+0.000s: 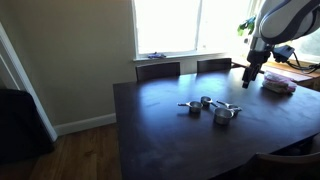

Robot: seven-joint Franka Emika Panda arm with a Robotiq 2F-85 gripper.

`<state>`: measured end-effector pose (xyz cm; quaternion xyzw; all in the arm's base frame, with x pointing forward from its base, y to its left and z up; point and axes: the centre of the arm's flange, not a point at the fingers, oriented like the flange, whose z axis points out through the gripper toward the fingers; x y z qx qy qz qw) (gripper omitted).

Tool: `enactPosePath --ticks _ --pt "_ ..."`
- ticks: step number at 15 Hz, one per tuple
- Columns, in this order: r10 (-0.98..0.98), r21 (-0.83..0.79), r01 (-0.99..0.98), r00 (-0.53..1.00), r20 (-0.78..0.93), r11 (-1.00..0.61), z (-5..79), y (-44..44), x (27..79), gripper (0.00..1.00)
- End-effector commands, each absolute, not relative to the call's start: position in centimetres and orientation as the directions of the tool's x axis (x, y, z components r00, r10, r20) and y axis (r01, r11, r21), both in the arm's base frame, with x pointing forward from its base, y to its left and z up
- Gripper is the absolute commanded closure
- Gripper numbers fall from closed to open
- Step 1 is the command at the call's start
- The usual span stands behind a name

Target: Stack the measuring cups together from smallest to biggest

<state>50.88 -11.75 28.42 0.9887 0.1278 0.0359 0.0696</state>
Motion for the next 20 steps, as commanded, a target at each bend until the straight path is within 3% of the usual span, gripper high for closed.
enactPosePath --ticks 1,20 --pt "0.258 0.147 0.248 0.965 0.053 -0.958 28.4 -11.7 50.9 0.00" --pt "-0.057 0.092 -0.060 0.998 0.038 -0.994 16.8 -14.7 58.2 0.00"
